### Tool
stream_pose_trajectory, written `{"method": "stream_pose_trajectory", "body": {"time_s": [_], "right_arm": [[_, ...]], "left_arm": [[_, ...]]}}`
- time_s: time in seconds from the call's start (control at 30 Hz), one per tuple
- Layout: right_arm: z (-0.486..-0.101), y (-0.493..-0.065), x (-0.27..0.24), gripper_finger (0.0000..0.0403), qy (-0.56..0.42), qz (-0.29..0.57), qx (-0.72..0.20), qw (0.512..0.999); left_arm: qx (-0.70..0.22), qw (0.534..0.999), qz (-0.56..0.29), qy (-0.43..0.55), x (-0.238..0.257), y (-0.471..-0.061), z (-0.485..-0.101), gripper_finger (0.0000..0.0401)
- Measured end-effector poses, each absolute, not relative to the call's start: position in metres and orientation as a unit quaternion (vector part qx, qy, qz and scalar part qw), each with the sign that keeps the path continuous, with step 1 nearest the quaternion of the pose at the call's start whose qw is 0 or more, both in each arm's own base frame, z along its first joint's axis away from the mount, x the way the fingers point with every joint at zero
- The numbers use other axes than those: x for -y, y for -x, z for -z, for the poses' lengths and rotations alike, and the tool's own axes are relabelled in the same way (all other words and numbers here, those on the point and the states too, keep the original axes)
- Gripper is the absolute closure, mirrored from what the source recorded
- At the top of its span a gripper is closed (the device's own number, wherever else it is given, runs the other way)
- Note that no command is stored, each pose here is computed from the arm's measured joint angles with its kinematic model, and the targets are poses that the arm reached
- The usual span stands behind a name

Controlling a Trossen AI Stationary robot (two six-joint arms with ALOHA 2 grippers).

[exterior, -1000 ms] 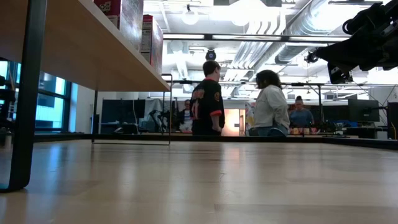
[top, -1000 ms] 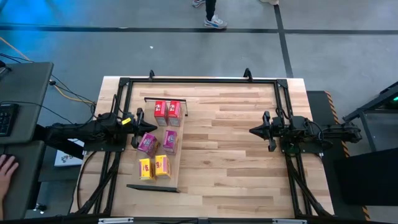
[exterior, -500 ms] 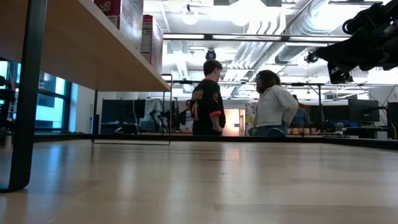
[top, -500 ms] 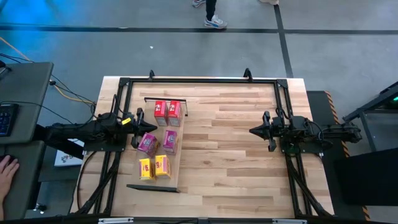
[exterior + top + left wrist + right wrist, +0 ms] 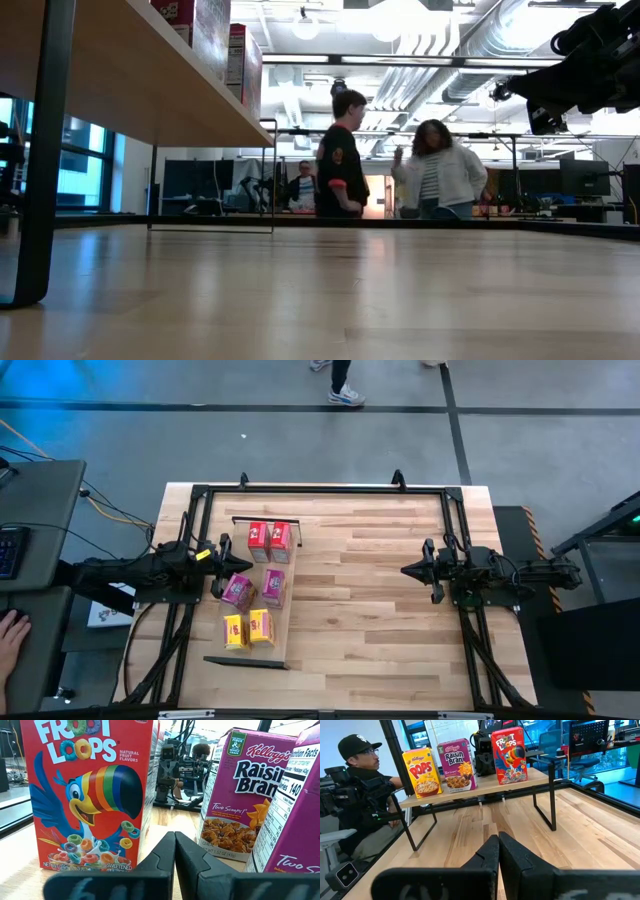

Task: Stack cereal on shelf
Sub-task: Return to Home Position

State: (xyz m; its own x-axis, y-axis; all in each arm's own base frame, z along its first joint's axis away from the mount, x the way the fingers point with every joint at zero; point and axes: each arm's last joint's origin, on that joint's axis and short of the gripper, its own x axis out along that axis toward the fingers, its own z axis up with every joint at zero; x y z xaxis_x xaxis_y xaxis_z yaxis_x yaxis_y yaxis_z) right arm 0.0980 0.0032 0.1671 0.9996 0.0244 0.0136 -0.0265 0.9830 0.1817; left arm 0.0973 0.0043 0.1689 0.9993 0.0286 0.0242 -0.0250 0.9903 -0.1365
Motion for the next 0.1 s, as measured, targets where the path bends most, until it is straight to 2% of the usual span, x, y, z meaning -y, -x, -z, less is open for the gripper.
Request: {"method": "stream_pose_trajectory", "body": {"time_s": [0.1], "right_arm": [[-0.1671, -0.0980, -0.0031, 0.0402, -0.091, -0.013, 0.006, 0.996]], "left_arm": [[0.013, 0.997, -0.013, 0.068, -0.0043, -0.0972, -0.1689, 0.0401]]}}
